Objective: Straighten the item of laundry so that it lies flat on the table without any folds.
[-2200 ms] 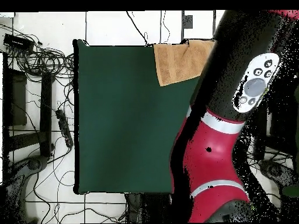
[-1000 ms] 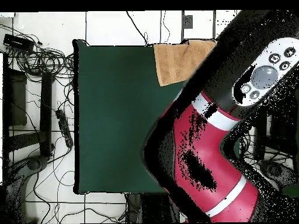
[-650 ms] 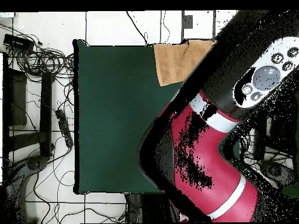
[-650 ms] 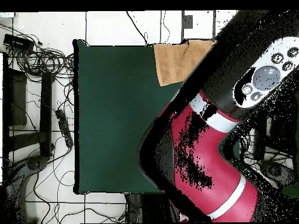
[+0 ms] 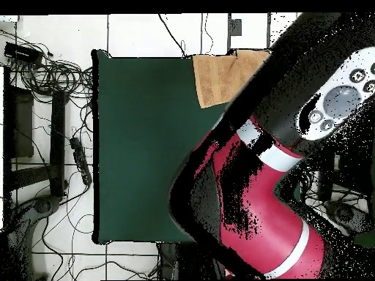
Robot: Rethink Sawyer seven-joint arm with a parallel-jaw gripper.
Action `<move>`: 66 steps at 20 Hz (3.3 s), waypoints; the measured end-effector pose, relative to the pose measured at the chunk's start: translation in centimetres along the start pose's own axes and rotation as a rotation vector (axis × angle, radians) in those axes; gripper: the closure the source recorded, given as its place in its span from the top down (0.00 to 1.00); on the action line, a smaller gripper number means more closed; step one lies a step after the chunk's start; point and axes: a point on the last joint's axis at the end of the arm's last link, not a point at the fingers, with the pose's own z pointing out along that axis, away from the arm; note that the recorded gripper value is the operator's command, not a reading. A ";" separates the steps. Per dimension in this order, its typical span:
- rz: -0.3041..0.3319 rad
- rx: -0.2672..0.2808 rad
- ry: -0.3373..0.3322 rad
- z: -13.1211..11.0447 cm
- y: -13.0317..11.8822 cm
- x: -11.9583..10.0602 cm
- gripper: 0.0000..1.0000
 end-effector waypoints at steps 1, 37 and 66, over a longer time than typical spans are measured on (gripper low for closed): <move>0.000 0.000 0.001 0.0 0.0 0.0 0.00; -0.030 0.008 0.076 1.3 -1.4 3.7 0.00; -0.081 -0.011 0.097 4.4 -1.6 5.2 0.00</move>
